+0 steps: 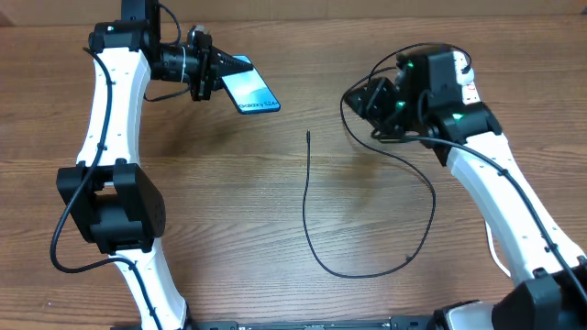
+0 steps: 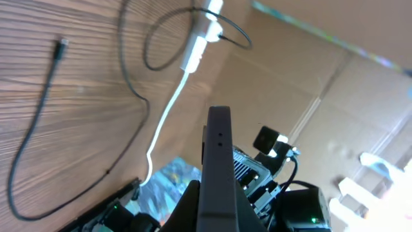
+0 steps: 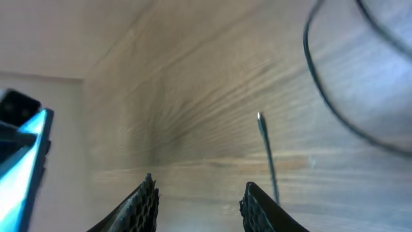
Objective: Plug charger to phone and switch on socket
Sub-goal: 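Hold the phone with the left gripper and move right gripper to cable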
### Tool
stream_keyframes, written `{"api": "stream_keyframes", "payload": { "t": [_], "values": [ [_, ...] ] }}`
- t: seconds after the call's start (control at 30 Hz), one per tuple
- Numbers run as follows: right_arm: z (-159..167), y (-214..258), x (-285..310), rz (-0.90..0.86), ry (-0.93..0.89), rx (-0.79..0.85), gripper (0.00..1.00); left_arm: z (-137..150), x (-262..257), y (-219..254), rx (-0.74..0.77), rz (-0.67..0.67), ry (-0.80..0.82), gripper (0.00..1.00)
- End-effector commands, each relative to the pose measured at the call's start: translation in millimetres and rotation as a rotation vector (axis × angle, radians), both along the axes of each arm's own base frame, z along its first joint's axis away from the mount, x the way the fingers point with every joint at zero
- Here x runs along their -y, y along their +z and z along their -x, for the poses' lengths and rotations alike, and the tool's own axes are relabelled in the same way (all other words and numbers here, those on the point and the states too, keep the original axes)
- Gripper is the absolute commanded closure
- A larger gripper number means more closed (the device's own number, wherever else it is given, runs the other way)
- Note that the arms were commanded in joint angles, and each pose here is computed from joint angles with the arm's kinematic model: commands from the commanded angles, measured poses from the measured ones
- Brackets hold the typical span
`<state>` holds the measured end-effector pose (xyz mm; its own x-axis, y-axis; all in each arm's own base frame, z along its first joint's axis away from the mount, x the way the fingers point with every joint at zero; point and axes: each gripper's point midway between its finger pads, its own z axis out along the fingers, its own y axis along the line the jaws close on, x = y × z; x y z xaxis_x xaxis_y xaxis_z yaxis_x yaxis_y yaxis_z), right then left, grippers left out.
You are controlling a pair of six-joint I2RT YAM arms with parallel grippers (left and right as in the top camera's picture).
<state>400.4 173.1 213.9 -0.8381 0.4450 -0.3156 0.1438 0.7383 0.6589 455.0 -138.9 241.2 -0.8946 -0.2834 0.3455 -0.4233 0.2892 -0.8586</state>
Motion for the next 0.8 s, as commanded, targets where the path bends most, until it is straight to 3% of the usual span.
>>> {"api": "stream_keyframes", "payload": {
  "t": [0.0, 0.17, 0.57, 0.77],
  "values": [
    [-9.7, -14.0, -0.1, 0.231, 0.042, 0.083, 0.62, 4.5, 3.3, 33.3, 0.124, 0.158, -0.066, 0.96],
    [-9.6, -45.4, -20.0, 0.290, 0.107, 0.049, 0.63, 2.8, -1.7, 29.3, 0.189, 0.124, -0.075, 0.95],
    [-30.4, -106.0, -46.8, 0.417, 0.188, 0.070, 0.64, -5.2, -19.5, -7.1, 0.162, -0.105, -0.028, 0.96],
    [-29.2, -133.8, -57.7, 0.452, 0.253, 0.056, 0.67, -7.2, -23.4, -13.5, 0.176, -0.152, -0.027, 0.96]
  ]
}}
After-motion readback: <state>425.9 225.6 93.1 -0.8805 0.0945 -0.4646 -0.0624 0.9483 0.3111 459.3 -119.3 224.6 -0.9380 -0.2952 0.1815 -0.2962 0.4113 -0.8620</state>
